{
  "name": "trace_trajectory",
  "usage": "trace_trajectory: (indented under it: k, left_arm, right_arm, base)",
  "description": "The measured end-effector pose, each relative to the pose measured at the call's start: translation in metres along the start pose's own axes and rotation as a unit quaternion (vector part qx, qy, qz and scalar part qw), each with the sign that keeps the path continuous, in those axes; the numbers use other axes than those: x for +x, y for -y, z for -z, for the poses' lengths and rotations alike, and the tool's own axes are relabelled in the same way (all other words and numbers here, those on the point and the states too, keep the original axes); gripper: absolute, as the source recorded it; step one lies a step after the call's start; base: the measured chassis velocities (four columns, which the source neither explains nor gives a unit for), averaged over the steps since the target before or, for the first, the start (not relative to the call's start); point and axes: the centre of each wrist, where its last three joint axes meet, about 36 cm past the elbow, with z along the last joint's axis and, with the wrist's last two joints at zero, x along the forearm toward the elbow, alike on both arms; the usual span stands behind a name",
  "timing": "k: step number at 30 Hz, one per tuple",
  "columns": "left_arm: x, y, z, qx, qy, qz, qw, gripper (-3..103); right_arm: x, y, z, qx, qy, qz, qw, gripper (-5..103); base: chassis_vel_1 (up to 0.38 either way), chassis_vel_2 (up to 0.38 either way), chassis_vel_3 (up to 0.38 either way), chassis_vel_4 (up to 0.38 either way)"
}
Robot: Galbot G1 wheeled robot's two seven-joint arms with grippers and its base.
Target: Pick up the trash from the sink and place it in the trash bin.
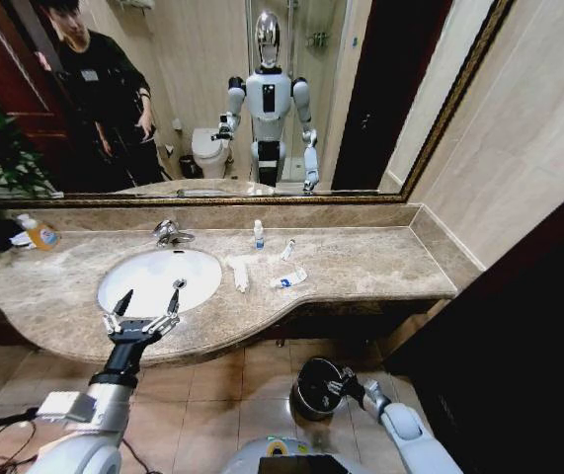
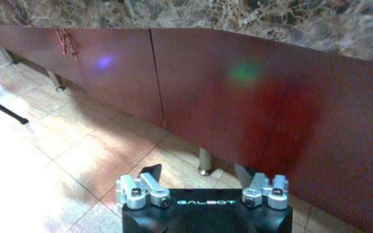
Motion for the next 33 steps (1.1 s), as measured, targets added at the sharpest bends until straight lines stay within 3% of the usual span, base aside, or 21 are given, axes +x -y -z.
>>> trace_trajectory:
  k: [2,7,24,29,33]
  left_arm:
    - [0.000,0.000,0.000,0.000,0.000,0.000,1.0000,100]
    - [0.000,0.000,0.000,0.000,0.000,0.000,1.0000,100]
    - [0.000,0.000,0.000,0.000,0.000,0.000,1.0000,100]
    - [0.000,0.000,0.000,0.000,0.000,0.000,1.0000,100]
    - [0.000,0.000,0.000,0.000,0.000,0.000,1.0000,100]
  right_arm:
    - [0.001,0.000,0.001,-0.001,0.001,0.001,1.000,91]
    - [0.002,-0.002,0.001,-0.001,0.001,0.003,1.000,100]
    - [0.011,0.001,0.005,0.002,0.007,0.006,1.000,100]
    - [0.040,0.020,0.030,0.002,0.054,0.023,0.998,100]
    - [0.071,0.031,0.076,0.019,0.130,0.038,0.991,100]
  base:
    - [0.000,0.000,0.000,0.000]
    - [0.000,0.000,0.000,0.000]
    - [0.000,0.000,0.000,0.000]
    - [0.000,0.000,0.000,0.000]
    - [0.000,0.000,0.000,0.000]
